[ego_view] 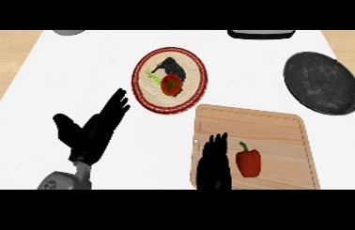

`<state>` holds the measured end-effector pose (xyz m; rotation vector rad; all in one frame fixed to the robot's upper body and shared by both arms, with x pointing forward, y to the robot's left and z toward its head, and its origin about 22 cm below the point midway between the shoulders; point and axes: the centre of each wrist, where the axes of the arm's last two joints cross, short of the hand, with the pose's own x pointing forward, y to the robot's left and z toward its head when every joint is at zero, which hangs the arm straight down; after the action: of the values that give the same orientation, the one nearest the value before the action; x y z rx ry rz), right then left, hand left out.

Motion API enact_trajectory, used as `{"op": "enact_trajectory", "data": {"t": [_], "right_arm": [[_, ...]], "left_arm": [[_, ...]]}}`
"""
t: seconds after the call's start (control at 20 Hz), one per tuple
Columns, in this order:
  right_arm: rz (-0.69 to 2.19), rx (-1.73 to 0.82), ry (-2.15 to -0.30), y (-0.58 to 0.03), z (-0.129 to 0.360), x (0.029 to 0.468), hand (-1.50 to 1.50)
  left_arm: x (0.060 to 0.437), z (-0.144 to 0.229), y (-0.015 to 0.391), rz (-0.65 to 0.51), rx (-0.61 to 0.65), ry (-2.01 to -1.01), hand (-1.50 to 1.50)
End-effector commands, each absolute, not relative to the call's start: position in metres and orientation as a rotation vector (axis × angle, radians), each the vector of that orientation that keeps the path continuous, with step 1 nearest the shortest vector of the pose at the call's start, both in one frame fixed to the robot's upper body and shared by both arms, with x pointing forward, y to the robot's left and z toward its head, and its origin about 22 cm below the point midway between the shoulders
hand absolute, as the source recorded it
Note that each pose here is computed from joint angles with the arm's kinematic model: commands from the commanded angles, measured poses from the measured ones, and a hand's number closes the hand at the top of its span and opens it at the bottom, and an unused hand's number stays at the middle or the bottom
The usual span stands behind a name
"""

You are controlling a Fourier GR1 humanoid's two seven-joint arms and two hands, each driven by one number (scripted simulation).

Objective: Pick the bell pepper from the cutting board and place it in the pan

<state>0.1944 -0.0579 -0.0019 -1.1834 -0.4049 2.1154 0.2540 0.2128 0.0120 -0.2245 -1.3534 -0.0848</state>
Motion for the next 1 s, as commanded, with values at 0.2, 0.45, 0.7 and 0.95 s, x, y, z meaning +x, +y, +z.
{"op": "enact_trajectory", "data": {"t": [0.2,0.45,0.7,0.95], "right_arm": [[2.086,-1.27,-0.339,-0.086,0.0,0.202,-1.5],[2.09,-1.279,-0.33,-0.096,-0.01,0.218,-1.5],[2.098,-1.308,-0.344,-0.116,-0.027,0.213,1.5],[2.235,-1.331,-0.459,-0.107,-0.02,0.237,1.5]], "left_arm": [[0.258,0.013,0.222,-0.079,-0.206,-1.373,0.0],[0.247,0.014,0.219,-0.108,-0.228,-1.354,0.0],[0.251,0.014,0.215,-0.083,-0.231,-1.35,0.0],[0.274,0.032,0.225,-0.089,-0.221,-1.366,0.0]]}}
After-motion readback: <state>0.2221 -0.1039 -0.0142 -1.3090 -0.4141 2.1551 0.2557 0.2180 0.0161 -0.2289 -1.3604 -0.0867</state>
